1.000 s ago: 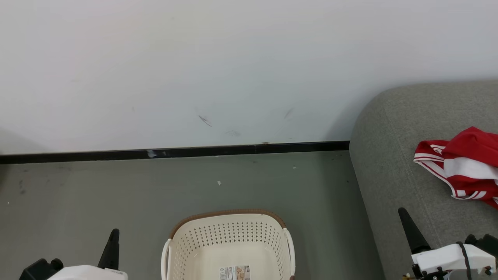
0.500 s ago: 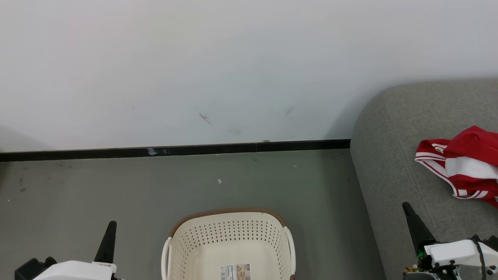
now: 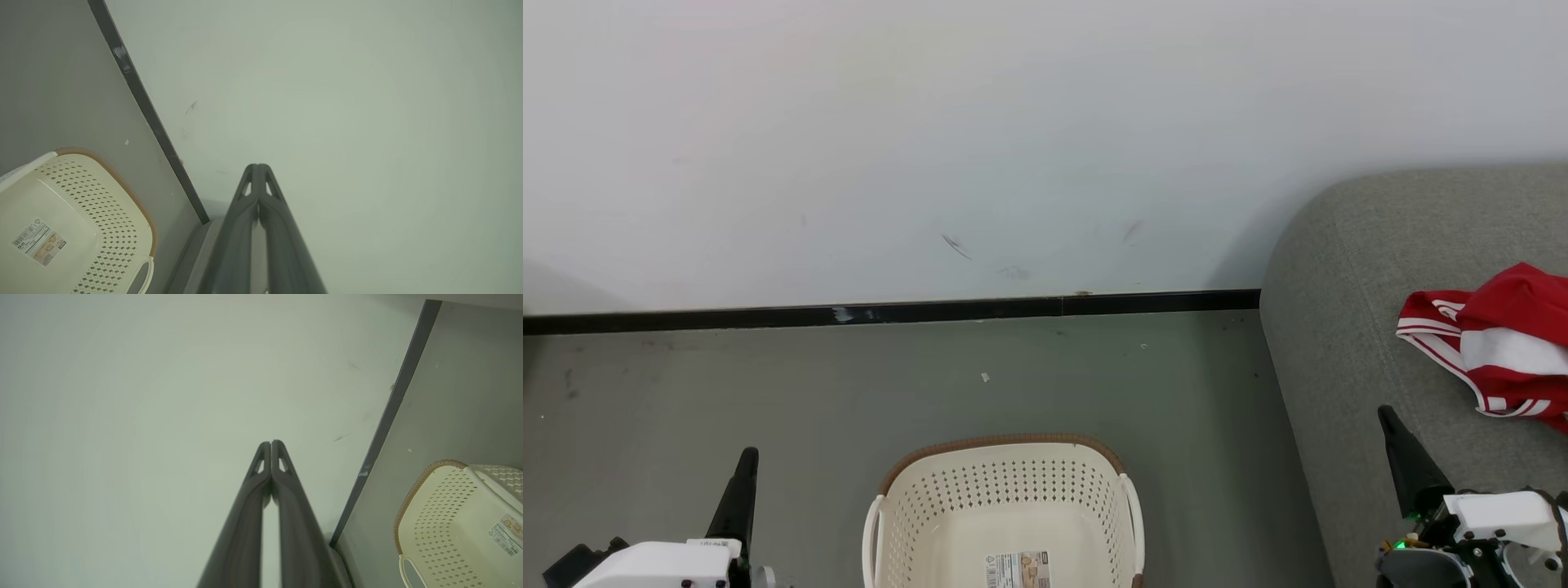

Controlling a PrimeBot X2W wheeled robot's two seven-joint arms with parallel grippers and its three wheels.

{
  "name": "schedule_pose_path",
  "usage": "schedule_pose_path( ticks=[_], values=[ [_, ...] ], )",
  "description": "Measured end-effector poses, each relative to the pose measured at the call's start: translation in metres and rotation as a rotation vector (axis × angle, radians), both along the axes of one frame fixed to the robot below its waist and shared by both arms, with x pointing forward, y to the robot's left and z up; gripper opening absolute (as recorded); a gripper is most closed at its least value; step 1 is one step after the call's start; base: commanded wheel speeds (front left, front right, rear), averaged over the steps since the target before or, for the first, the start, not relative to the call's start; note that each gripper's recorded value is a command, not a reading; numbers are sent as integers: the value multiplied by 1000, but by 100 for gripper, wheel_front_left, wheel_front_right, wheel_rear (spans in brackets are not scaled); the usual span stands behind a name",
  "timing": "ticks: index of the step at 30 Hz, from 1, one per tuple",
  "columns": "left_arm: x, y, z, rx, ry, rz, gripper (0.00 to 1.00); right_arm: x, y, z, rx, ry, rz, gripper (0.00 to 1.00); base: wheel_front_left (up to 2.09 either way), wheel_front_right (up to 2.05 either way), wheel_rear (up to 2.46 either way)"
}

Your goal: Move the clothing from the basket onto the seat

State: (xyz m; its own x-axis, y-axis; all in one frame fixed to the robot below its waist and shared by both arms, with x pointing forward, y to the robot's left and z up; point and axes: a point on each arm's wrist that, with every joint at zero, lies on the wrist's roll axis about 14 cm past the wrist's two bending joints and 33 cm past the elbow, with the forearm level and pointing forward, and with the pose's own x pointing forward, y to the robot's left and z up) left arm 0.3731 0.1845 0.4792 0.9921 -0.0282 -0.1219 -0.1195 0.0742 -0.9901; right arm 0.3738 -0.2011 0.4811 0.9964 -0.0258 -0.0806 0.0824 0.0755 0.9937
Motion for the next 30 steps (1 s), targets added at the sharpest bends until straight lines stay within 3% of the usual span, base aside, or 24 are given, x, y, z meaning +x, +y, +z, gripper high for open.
schedule_pose_path(
  ticks=[7,30],
  values=[
    [4,2,8,-80,-34,9,0,4,-2,5,82,-18,-7,0,0,0,0],
    [4,2,8,-82,-35,8,0,4,-4,4,93,-19,-11,0,0,0,0]
  ],
)
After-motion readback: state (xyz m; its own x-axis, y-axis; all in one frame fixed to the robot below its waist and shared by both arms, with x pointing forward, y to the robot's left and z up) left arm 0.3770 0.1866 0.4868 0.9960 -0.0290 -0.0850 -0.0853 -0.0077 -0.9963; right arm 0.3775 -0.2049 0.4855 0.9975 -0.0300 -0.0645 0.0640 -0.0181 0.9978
